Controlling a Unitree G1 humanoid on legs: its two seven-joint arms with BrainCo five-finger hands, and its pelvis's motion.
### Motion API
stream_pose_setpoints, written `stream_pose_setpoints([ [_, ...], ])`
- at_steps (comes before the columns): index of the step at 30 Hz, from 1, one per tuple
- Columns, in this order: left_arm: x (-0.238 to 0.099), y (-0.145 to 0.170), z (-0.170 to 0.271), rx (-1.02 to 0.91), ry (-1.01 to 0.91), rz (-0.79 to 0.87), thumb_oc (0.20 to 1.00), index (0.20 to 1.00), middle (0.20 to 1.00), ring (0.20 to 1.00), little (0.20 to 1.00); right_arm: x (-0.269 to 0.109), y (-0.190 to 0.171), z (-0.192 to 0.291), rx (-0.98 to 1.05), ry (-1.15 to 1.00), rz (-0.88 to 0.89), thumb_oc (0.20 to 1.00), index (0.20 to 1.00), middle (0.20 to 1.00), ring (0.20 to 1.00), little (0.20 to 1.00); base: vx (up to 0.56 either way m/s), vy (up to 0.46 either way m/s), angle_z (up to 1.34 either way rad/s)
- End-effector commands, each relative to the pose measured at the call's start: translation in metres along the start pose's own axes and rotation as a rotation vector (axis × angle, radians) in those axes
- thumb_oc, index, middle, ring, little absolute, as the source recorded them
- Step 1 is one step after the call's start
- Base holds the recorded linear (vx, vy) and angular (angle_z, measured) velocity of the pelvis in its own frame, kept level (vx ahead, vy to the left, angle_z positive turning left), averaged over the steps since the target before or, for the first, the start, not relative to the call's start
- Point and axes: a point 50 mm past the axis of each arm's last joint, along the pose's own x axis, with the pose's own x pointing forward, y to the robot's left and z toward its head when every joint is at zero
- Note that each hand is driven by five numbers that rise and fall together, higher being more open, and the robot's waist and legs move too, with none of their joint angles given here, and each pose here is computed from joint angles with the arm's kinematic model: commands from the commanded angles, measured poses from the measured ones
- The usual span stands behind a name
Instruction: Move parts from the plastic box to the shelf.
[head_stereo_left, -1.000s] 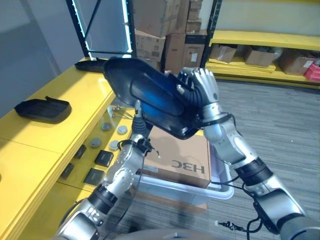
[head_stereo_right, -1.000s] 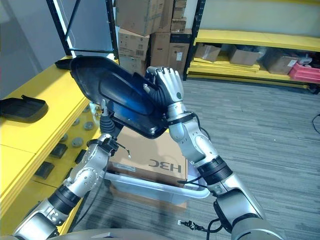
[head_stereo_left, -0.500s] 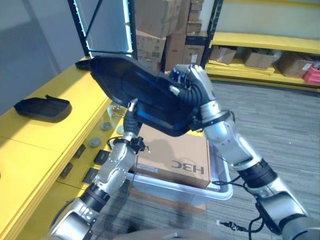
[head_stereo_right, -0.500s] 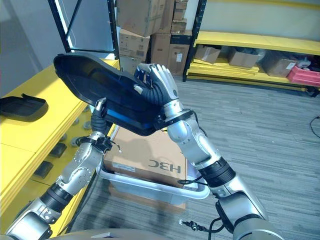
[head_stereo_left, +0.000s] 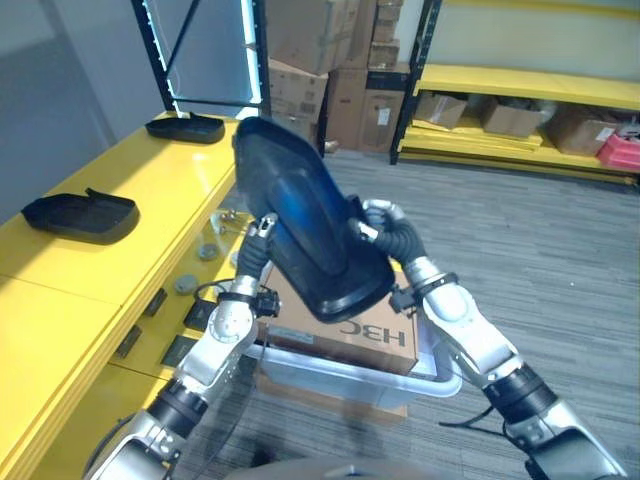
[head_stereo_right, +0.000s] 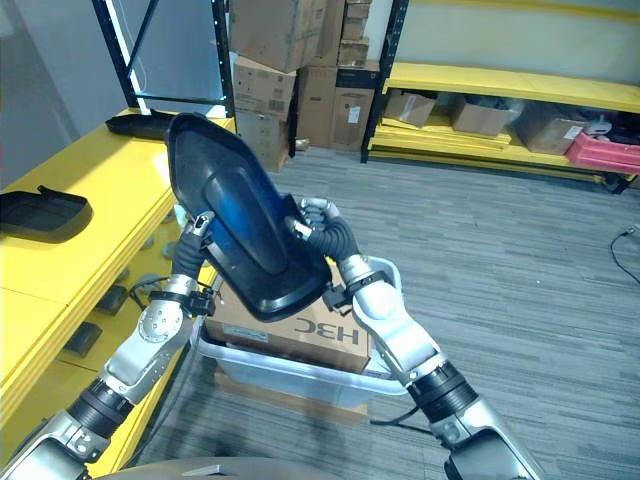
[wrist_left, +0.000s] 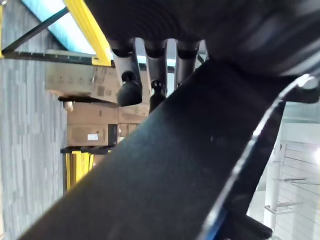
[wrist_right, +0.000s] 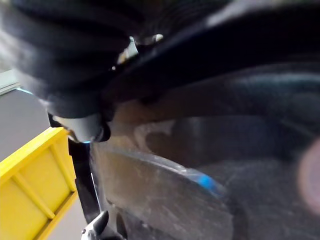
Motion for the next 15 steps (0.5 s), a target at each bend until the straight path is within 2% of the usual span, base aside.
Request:
stream_pose_setpoints([
  [1,0.028,0.018,0.032,0.189,-0.209,0.086,0.2,0.2,0.2,0.2,0.2,-0.008,0.064,0.054,0.243,-0.351,0.342,1.0,1.0,1.0,1.0,1.0,-0.01,-0.007,-0.04],
  [3,0.024,0.026,0.024,0.255,-0.186,0.117,0.2,0.2,0.2,0.2,0.2,-0.012,0.054,0.041,0.212,-0.3,0.28,1.0,1.0,1.0,1.0,1.0,0.02,-0.006,0.0],
  [5,0.007,0.047,0.006,0.38,-0.123,0.168,0.2,0.2,0.2,0.2,0.2,-0.029,0.025,0.006,0.093,-0.149,0.106,1.0,1.0,1.0,1.0,1.0,0.0,0.0,0.0],
  [6,-0.008,0.06,-0.007,0.456,-0.068,0.196,0.2,0.2,0.2,0.2,0.2,-0.044,0.005,-0.021,0.061,-0.038,-0.052,1.0,1.0,1.0,1.0,1.0,0.0,0.0,0.0],
  [8,-0.023,0.07,-0.018,0.498,-0.018,0.207,0.2,0.2,0.2,0.2,0.2,-0.062,-0.01,-0.047,0.036,0.085,-0.16,1.0,1.0,1.0,1.0,1.0,0.02,-0.01,-0.01],
  [10,-0.037,0.08,-0.026,0.532,0.026,0.225,0.2,0.2,0.2,0.2,0.2,-0.083,-0.019,-0.075,-0.009,0.227,-0.232,1.0,1.0,1.0,1.0,1.0,0.0,0.0,0.0],
  [11,-0.038,0.08,-0.026,0.532,0.027,0.225,0.2,0.2,0.2,0.2,0.2,-0.083,-0.018,-0.075,-0.009,0.227,-0.232,1.0,1.0,1.0,1.0,1.0,0.0,0.0,0.0],
  [15,-0.056,0.092,-0.036,0.535,0.091,0.255,0.2,0.2,0.2,0.2,0.2,-0.13,-0.032,-0.128,-0.032,0.523,-0.389,1.0,1.0,1.0,1.0,1.0,0.0,0.0,0.0],
])
